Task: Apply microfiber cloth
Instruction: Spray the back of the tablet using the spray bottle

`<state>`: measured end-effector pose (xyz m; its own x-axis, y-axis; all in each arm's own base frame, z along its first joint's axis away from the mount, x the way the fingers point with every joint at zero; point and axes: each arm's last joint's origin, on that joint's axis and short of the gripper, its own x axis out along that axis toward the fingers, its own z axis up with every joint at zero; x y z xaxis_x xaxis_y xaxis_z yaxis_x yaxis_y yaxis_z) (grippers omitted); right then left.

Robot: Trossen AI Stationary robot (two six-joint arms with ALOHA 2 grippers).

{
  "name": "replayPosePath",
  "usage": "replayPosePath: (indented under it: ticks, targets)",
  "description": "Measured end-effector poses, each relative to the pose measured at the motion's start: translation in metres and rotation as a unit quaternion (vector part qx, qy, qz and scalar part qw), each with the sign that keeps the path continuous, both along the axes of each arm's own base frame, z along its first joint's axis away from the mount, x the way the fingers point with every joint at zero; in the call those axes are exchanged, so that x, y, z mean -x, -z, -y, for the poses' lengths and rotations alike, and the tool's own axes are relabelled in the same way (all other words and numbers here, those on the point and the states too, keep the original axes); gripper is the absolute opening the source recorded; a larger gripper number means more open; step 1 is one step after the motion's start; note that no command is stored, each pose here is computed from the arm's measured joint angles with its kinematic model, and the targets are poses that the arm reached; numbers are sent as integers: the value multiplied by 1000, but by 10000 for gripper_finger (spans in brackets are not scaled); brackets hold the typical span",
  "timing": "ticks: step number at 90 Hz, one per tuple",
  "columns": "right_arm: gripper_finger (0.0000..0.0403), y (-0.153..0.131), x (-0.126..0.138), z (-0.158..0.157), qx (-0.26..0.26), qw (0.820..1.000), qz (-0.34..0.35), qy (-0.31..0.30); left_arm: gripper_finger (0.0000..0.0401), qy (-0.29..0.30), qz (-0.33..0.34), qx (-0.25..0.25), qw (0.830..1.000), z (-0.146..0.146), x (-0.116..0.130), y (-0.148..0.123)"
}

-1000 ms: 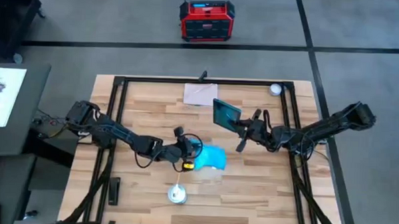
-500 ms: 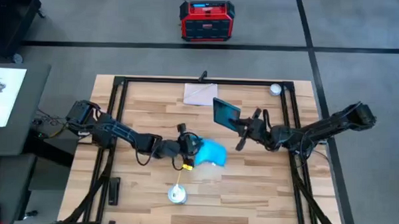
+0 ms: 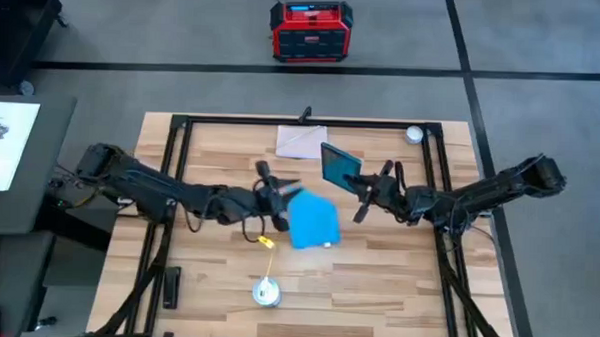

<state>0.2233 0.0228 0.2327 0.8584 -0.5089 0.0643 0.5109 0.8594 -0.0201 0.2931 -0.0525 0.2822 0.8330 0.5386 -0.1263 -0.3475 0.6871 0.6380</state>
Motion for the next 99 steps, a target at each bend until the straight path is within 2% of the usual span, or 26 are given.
replayPosePath:
  ticks: [10,21,30,38,44,50,59,79,99]
  targets:
    - [10,-1,1,0,7,1000,-4,8,6,-4,-42,-1,999,12,29,-9]
    - [10,-4,3,1,13,1000,-1,10,1,21,-76,61,995,26,69,-11]
    - [10,-7,7,2,14,1000,-3,11,0,61,-102,167,979,37,99,-8]
    - [10,-9,11,2,14,1000,-8,17,0,87,-122,273,950,51,116,2]
    - [10,-10,13,3,14,1000,-12,20,0,105,-137,323,931,65,123,14]
    - [10,-11,14,3,14,1000,-13,20,0,111,-152,357,915,80,125,28]
    - [10,-11,14,3,10,1000,-12,20,0,101,-157,388,903,100,119,50]
    - [10,-9,14,-2,2,1000,-13,9,0,122,-166,454,867,139,92,94]
    - [10,-9,14,-6,2,1000,-14,-1,0,144,-164,494,842,154,80,107]
